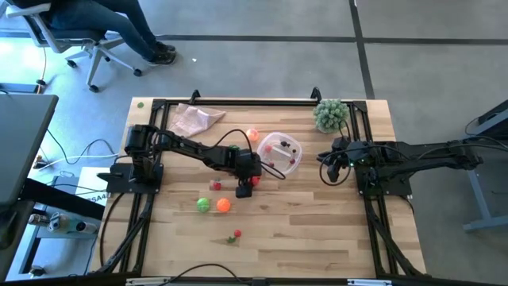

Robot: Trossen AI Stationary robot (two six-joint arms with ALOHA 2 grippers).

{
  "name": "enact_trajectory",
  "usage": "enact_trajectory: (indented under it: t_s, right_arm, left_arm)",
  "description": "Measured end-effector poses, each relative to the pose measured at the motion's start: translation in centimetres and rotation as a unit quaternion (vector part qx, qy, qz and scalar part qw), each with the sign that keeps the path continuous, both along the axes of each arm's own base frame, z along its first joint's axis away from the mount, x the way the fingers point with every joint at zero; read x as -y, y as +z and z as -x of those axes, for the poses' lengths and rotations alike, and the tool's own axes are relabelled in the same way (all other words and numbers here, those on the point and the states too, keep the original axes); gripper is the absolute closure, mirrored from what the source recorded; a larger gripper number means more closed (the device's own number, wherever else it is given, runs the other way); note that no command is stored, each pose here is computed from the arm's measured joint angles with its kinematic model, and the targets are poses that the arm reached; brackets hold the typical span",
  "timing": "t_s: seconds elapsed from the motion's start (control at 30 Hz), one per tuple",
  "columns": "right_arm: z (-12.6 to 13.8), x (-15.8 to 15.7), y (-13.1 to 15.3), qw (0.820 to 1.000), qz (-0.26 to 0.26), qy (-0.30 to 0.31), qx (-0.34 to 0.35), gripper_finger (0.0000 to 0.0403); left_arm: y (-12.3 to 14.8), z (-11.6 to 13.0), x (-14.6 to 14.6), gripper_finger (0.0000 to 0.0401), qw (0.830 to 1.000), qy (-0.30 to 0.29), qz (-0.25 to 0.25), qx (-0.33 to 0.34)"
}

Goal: Pick and placing Produce into tupperware
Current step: Put the apple into the transparent bin

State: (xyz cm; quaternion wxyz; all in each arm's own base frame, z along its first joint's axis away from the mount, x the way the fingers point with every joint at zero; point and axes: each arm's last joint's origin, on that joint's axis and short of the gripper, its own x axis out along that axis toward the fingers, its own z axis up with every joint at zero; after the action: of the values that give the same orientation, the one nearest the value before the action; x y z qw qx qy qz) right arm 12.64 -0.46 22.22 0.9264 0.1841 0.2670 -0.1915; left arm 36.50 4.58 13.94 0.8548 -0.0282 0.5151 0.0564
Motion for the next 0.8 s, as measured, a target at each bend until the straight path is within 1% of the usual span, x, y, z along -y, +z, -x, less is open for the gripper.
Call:
enact_trajectory:
  t_s: [0.13,0.23,0.33,0.5,0.6,0.8]
  right_arm:
    - [0.0,0.0,0.0,1.0,0.0,0.0,0.0,0.0331]
    - [0.0,0.0,0.0,1.0,0.0,0.0,0.0,0.0331]
    - [0.0,0.0,0.0,1.0,0.0,0.0,0.0,0.0331]
    - [0.0,0.0,0.0,1.0,0.0,0.0,0.0,0.0331]
    - [0.0,0.0,0.0,1.0,0.0,0.0,0.0,0.0331]
    - [0.0,0.0,0.0,1.0,0.0,0.0,0.0,0.0331]
  left_arm:
    - [0.02,-0.05,0.0,0.0106,1.0,0.0,0.0,0.003]
    - [0.04,-0.08,-0.01,0.0097,1.0,0.0,0.0,0.005]
    - [0.11,-0.18,-0.02,0.0101,1.0,0.0,-0.001,0.011]
    - [0.13,-0.22,-0.02,0.0124,1.0,0.0,-0.001,0.013]
    - [0.14,-0.21,-0.02,0.0131,1.0,0.0,-0.001,0.013]
    - [0.14,-0.21,-0.02,0.0115,1.0,0.0,-0.001,0.013]
